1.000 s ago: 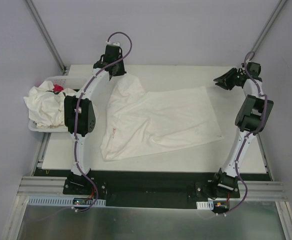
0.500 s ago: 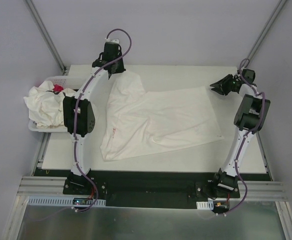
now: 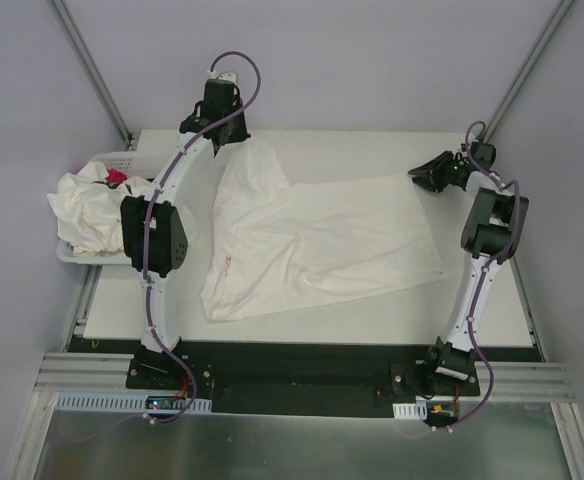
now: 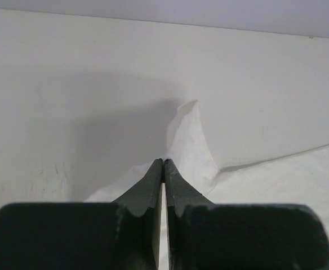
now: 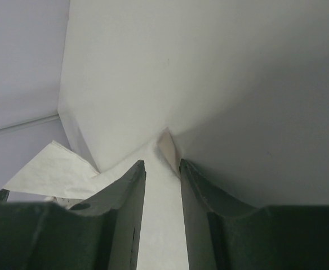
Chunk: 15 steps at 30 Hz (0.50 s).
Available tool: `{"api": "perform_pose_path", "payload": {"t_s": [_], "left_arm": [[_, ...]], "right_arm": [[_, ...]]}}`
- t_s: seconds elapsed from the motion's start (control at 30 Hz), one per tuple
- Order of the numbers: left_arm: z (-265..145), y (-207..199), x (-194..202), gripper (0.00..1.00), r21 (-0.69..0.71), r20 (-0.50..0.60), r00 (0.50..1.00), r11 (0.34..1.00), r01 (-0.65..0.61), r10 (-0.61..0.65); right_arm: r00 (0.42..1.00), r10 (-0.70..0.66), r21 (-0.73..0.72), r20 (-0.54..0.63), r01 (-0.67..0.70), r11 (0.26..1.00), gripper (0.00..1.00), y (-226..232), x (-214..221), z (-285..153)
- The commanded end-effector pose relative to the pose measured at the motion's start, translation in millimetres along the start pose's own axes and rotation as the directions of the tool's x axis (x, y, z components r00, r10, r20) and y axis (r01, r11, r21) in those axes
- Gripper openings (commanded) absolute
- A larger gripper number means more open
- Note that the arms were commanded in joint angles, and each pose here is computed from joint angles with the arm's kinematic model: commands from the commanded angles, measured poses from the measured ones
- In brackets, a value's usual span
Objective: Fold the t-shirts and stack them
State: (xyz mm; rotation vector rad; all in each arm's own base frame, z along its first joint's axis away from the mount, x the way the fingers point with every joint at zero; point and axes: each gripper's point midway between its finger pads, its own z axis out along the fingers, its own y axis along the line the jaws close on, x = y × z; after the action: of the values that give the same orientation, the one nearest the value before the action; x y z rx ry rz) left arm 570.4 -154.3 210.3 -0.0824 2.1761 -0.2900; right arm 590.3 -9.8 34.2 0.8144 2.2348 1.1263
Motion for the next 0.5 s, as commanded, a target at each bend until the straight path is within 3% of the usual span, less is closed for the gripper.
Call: {"api": "perform_pose_path", "payload": {"t_s": [0.0, 0.27, 0.47], "left_arm": [[-30, -9, -31, 0.00, 0.033, 0.075, 0.997, 0.999, -0.011, 0.008], [-31, -6, -27, 0.00, 0.024, 0.068, 0.998, 1.000, -0.015, 0.013], [-30, -5, -24, 0.00, 0.021, 0.063, 0.998, 1.000, -0.015, 0.013]], "right_arm": [[1.000, 0.012, -0.008, -0.019, -0.012, 1.000, 0.34, 1, 9, 18], [1.000, 0.005, -0.020, -0.015, -0.005, 1.000, 0.34, 8, 12, 22], [1.000, -0.003, -0.026, 0.000, 0.003, 1.000, 0.24, 13, 10, 19]]}}
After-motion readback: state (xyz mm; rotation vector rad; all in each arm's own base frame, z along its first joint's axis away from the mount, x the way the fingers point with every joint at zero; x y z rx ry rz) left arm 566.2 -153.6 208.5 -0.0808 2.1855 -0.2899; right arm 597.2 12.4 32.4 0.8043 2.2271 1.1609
